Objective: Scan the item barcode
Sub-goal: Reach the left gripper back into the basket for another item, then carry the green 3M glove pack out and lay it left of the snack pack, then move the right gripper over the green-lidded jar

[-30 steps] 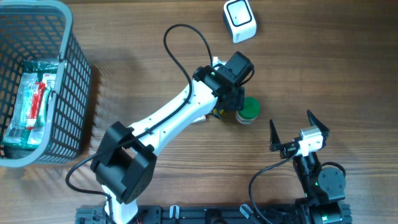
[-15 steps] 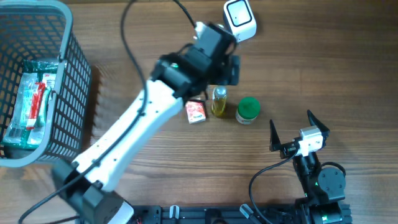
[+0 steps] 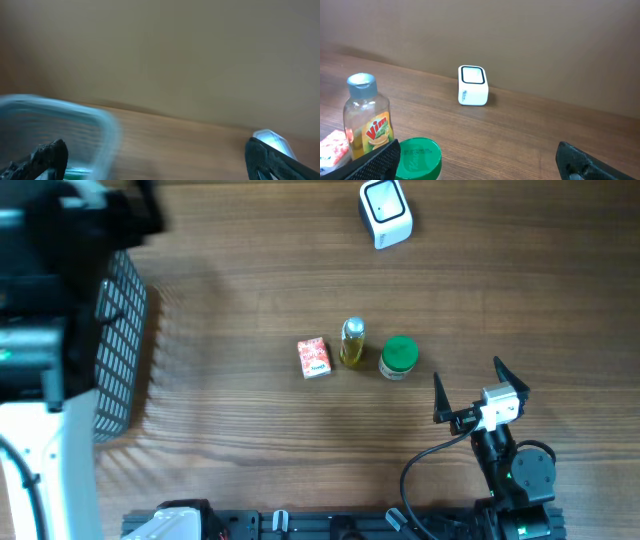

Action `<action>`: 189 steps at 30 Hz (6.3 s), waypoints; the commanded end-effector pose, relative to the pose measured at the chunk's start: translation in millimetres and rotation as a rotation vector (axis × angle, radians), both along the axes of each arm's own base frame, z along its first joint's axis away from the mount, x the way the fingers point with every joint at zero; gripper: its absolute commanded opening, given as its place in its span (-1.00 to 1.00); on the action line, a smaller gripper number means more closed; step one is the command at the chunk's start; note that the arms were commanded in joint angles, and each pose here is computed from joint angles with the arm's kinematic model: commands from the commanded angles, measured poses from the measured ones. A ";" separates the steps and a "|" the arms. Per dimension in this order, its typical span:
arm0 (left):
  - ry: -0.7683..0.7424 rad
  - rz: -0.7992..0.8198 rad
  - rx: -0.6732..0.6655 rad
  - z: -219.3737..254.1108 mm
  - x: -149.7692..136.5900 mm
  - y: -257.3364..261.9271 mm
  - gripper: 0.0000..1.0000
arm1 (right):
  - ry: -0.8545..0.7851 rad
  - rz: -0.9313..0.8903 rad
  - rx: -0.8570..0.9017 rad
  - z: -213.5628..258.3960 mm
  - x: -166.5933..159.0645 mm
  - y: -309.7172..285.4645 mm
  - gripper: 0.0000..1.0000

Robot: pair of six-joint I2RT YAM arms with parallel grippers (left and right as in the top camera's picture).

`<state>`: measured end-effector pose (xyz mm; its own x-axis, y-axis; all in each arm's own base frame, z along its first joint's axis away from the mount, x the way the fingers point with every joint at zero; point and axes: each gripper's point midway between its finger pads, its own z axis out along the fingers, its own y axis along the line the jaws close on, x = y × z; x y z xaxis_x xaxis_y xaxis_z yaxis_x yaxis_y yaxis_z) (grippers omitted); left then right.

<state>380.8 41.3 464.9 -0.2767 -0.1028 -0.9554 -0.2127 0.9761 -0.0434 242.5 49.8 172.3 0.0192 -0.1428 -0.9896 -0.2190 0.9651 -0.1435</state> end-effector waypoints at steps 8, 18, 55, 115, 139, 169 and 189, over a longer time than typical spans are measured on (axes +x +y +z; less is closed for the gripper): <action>0.307 0.364 0.113 -89.8 3.7 193.2 1.00 | -0.007 0.011 -0.011 0.7 -0.4 1.4 0.99; 0.819 0.211 0.050 -269.6 11.5 240.8 1.00 | -0.007 0.011 -0.011 0.7 -0.4 1.4 0.99; 1.195 -0.083 -0.034 -457.0 -50.1 239.6 0.40 | -0.007 0.011 -0.011 0.7 -0.5 1.5 0.99; 0.922 -0.073 -0.039 -378.3 -26.0 -157.1 -0.81 | -0.007 0.011 -0.011 0.7 -0.4 1.4 0.99; 0.926 -0.202 -0.077 -403.7 -19.7 -162.9 0.75 | -0.007 0.011 -0.011 0.7 -0.4 1.4 0.99; 0.732 -0.174 -0.180 -317.0 22.6 -49.1 1.00 | -0.007 0.011 -0.011 0.7 -0.4 1.4 0.99; 0.732 -0.174 -0.180 -317.0 22.7 -49.1 1.00 | 0.046 0.079 0.210 2.8 -3.7 13.0 0.99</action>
<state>402.1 -6.5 143.7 -0.8602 -0.1532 -0.4865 -0.1150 0.9875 -0.1077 241.2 55.2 172.3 -0.0123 -0.0033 -0.9999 -0.2506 0.9681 -0.0002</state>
